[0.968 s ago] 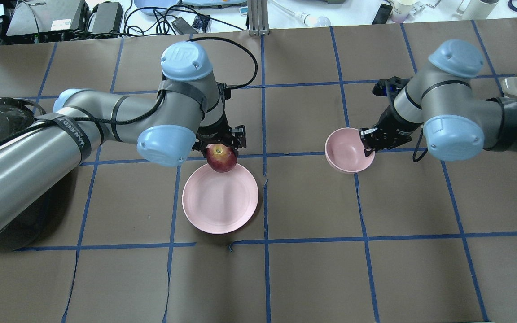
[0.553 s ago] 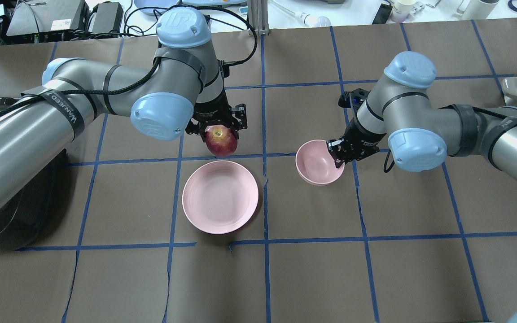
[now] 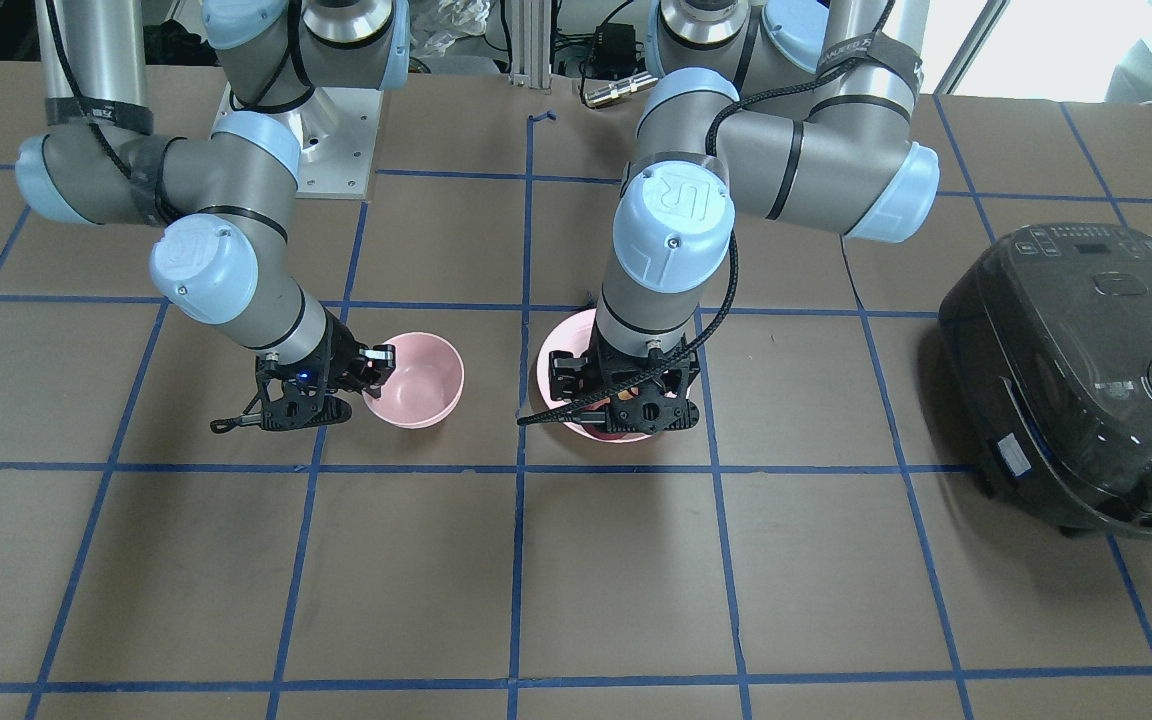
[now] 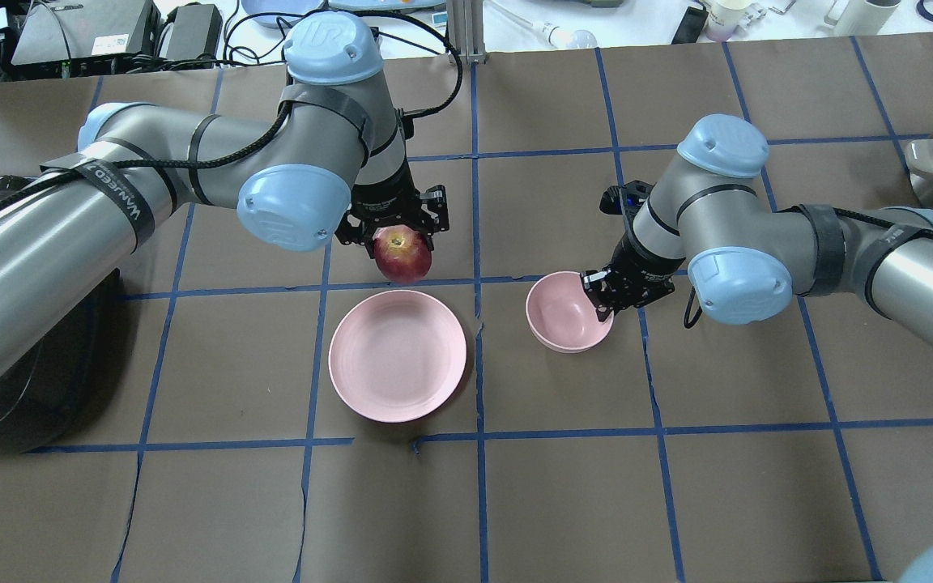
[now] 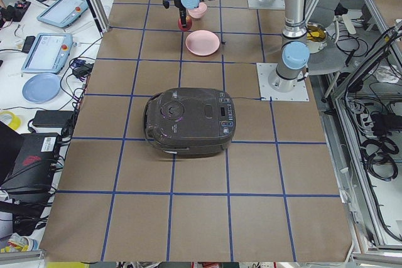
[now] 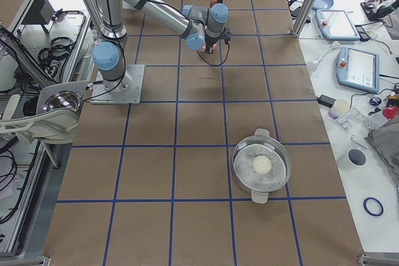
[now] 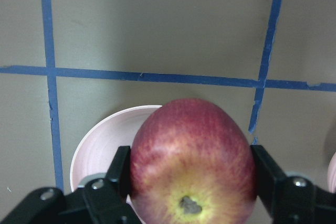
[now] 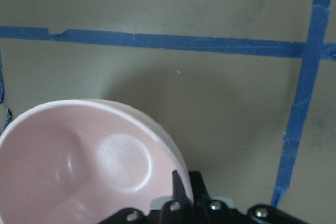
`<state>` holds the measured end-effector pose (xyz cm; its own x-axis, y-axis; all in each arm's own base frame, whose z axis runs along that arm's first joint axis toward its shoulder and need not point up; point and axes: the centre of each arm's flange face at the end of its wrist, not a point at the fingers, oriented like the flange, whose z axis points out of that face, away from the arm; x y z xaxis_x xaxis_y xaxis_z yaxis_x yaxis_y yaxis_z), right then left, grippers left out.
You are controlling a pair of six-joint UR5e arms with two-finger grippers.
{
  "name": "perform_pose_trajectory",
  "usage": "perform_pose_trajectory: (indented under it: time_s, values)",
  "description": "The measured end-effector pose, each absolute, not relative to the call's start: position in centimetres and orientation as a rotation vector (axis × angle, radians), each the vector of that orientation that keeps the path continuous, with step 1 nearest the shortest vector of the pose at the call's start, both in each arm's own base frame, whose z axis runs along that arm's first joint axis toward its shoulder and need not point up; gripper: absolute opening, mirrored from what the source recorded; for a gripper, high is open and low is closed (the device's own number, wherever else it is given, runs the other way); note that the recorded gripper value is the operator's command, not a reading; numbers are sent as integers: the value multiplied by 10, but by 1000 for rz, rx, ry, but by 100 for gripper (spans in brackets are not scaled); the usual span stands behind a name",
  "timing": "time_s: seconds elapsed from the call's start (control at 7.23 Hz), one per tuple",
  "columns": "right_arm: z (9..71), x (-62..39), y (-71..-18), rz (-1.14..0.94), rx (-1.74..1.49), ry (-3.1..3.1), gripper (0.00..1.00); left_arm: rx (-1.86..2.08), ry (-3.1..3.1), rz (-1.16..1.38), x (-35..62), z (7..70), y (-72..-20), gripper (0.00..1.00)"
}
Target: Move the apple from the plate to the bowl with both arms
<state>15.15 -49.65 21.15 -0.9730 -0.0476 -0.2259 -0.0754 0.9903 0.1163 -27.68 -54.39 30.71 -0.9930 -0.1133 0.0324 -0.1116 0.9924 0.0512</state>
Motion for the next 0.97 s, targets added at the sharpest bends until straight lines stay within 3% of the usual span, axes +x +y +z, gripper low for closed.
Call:
perform_pose_trajectory:
  time_s: [0.69, 0.97]
  values:
    - [302, 124, -554, -65, 224, 2950, 100, 382, -3089, -91, -327, 295, -522, 0]
    - [357, 90, -571, -23, 187, 3022, 100, 448, -3073, -46, -389, 279, -494, 0]
